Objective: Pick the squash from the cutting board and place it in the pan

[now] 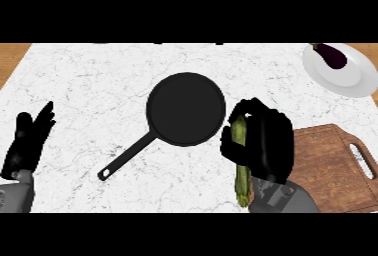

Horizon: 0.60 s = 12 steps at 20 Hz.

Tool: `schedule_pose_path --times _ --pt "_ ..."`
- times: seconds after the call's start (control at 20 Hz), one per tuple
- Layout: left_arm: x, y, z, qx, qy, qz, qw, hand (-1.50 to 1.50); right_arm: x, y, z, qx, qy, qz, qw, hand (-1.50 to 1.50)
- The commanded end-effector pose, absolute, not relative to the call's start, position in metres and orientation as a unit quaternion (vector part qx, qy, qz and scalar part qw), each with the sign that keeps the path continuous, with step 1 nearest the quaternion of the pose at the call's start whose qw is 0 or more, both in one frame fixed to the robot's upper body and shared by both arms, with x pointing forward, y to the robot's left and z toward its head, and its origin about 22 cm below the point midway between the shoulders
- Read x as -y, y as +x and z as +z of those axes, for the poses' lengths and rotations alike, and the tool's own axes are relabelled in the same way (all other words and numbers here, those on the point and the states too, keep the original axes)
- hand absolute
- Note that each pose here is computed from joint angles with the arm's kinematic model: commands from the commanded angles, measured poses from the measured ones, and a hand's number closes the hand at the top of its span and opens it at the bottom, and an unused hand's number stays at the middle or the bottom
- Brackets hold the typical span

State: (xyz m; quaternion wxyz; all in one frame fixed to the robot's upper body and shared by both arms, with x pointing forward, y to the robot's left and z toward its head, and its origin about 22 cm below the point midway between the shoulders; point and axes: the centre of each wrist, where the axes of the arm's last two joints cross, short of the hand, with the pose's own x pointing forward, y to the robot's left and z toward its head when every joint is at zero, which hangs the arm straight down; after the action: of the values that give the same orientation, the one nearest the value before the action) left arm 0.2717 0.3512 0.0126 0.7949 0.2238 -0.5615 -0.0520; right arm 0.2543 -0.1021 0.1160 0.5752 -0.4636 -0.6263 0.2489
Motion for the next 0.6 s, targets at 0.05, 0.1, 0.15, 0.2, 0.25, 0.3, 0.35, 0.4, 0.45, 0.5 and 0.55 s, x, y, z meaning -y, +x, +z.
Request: schedule_pose_path --times 0.05,0.1,0.15,0.2,0.25,0.3,0.35,0.4,0.45,0.5,0.55 --pt "-0.346 0.282 0.017 0.566 0.222 -0.051 0.792 0.0 0.085 0.305 0.104 0.636 -0.429 0.214 0.604 1.5" --pt "-0.331 0.275 0.008 0.563 0.224 -0.056 0.793 0.0 0.085 0.321 0.101 0.632 -0.426 0.21 0.612 1.5" --pt "-0.354 0.274 0.015 0.562 0.23 -0.051 0.793 0.0 0.078 0.325 0.106 0.636 -0.422 0.21 0.61 1.5" --pt "-0.339 0.282 0.006 0.566 0.219 -0.049 0.793 0.0 0.068 0.335 0.099 0.627 -0.427 0.211 0.616 1.5" --pt "-0.339 0.284 0.02 0.566 0.22 -0.052 0.793 0.0 0.07 0.345 0.094 0.632 -0.423 0.204 0.617 1.5" --pt "-0.347 0.272 0.01 0.569 0.224 -0.058 0.789 0.0 0.074 0.352 0.079 0.62 -0.423 0.214 0.625 1.5" --pt "-0.341 0.275 0.003 0.564 0.225 -0.052 0.793 0.0 0.068 0.359 0.076 0.622 -0.427 0.214 0.62 1.5" --pt "-0.33 0.281 0.018 0.564 0.214 -0.064 0.795 0.0 0.072 0.369 0.076 0.607 -0.42 0.222 0.638 1.5" --pt "-0.339 0.279 0.012 0.567 0.216 -0.066 0.792 0.0 0.068 0.37 0.059 0.61 -0.43 0.213 0.63 1.5" --pt "-0.342 0.285 0.012 0.57 0.219 -0.055 0.79 0.0 0.066 0.376 0.065 0.608 -0.417 0.222 0.638 1.5" --pt "-0.334 0.272 0.01 0.566 0.212 -0.069 0.794 0.0 0.062 0.379 0.058 0.602 -0.421 0.214 0.644 1.5"
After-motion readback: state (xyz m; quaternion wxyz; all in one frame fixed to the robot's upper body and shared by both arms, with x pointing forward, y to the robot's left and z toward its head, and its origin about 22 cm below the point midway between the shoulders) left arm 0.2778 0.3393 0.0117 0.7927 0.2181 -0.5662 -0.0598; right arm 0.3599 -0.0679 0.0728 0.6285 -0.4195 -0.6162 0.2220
